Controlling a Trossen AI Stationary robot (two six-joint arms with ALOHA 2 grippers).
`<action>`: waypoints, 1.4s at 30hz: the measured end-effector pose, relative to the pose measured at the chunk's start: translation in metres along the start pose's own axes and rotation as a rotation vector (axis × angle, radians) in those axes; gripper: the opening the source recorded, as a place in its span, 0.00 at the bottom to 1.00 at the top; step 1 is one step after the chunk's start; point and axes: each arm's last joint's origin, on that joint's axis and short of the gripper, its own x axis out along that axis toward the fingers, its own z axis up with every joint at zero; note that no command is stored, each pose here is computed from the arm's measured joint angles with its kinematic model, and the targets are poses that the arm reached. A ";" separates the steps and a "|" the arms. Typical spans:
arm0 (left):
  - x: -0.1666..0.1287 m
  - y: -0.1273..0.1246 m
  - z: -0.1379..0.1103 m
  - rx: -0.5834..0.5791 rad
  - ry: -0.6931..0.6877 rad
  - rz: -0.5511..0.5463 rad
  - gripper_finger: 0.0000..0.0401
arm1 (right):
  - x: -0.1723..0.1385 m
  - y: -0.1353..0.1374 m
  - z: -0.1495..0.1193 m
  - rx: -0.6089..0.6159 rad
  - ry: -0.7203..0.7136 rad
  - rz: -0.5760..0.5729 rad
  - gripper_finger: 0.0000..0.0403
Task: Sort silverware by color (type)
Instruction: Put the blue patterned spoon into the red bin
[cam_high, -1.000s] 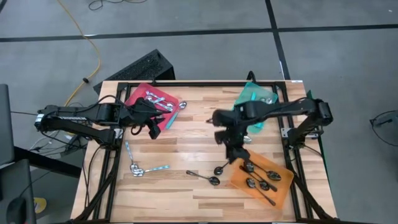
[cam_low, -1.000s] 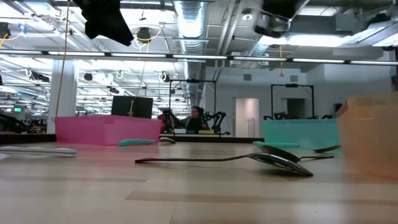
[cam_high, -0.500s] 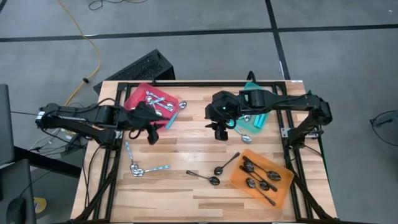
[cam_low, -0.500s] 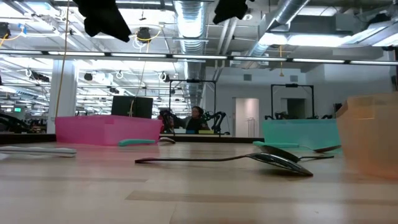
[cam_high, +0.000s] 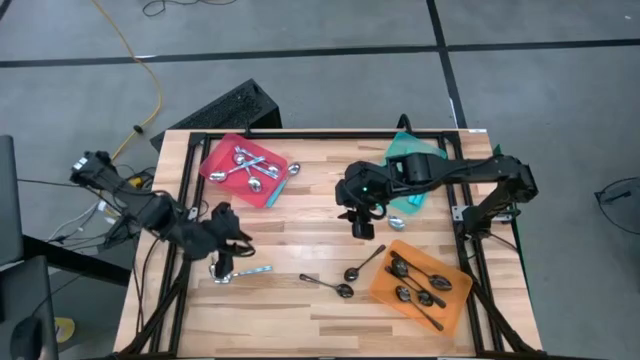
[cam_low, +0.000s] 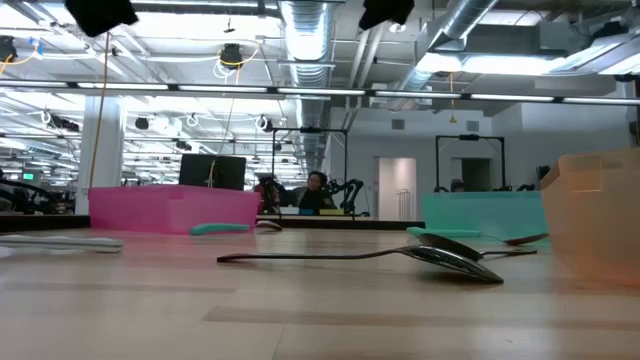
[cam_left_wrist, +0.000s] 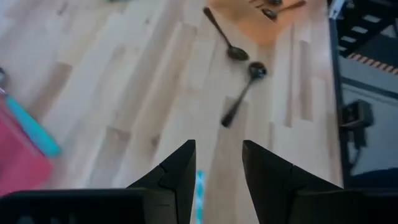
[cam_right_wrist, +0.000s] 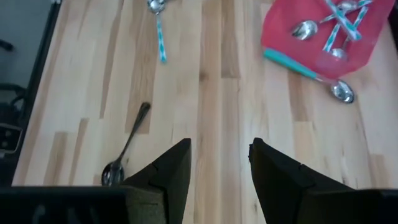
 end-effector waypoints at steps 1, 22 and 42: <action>0.000 -0.003 -0.002 -0.012 0.005 -0.010 0.28 | 0.000 0.002 -0.001 -0.004 0.007 0.003 0.46; 0.047 -0.041 -0.049 0.051 0.348 0.123 0.33 | 0.047 0.020 -0.008 -0.001 0.162 0.026 0.46; 0.096 -0.032 -0.100 0.096 0.556 0.122 0.52 | 0.087 0.043 -0.017 -0.027 0.276 0.069 0.46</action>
